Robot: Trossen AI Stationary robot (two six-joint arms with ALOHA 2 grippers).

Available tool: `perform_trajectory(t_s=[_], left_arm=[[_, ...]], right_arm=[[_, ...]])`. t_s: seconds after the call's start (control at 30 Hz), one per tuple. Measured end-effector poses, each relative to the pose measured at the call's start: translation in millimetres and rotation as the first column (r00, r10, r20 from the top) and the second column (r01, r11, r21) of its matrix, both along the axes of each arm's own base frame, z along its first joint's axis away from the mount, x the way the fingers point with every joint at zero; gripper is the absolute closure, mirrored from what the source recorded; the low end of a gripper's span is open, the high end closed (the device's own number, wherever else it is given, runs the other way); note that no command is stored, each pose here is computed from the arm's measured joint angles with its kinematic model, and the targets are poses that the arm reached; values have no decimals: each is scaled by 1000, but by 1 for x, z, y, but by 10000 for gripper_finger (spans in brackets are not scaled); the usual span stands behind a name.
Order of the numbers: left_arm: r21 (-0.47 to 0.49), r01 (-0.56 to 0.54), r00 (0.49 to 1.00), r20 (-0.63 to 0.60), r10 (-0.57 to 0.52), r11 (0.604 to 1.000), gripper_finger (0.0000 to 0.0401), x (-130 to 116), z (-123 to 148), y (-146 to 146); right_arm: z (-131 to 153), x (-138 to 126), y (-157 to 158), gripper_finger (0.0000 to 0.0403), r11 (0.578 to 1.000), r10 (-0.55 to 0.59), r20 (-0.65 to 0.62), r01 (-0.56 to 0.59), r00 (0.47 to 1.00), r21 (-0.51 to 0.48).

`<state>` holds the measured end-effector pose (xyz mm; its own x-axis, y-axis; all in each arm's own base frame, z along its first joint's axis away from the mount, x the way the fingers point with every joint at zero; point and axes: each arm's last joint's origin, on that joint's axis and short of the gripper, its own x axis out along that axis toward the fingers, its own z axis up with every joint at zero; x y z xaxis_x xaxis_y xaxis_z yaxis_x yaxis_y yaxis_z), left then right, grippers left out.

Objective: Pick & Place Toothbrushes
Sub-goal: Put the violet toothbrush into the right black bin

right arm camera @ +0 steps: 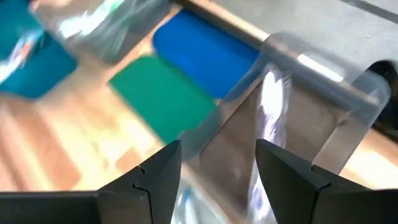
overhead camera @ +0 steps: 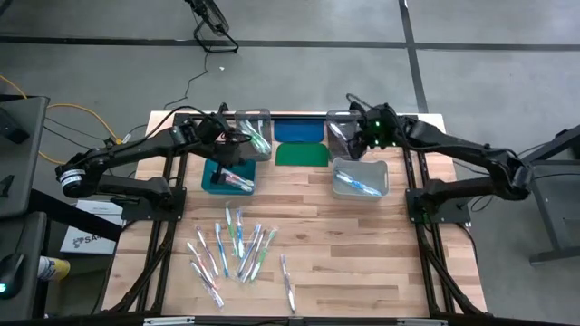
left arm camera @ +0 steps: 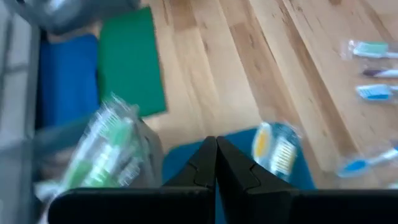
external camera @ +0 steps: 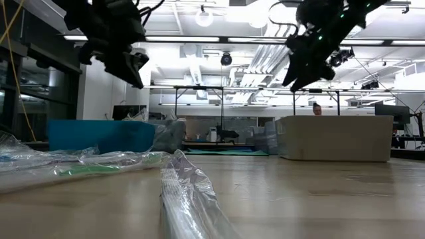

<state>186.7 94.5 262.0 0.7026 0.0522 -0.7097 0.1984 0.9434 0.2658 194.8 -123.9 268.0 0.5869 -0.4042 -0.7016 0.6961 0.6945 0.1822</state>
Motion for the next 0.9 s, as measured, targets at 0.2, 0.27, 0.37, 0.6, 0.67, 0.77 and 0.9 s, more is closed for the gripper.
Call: perform_trajectory(t_s=[0.2,0.27,0.37,0.6,0.67,0.77,0.9], left_arm=[[-37,-11,993,-121,7,999,400,1,-7,-21],[-30,-9,988,-156,4,1000,400,3,-8,-31],[-29,5,983,-182,-10,1000,400,6,-9,-47],[-13,81,975,-207,-82,997,400,11,-10,-86],[0,130,973,-194,-128,991,400,12,-10,-97],[13,205,969,-146,-201,979,400,15,-7,-112],[54,314,946,-101,-307,948,400,17,-4,-126]], right_arm=[[3,5,35,204,996,82,-57,-84,995,-26],[2,8,46,204,994,109,-72,-111,991,-20],[0,12,64,204,990,141,-90,-142,986,0],[-6,12,112,204,979,201,-162,-202,966,11],[-6,11,128,204,974,227,-146,-224,963,34],[-6,10,151,204,971,238,-113,-234,965,44],[-5,4,178,204,970,243,-65,-241,968,36]])
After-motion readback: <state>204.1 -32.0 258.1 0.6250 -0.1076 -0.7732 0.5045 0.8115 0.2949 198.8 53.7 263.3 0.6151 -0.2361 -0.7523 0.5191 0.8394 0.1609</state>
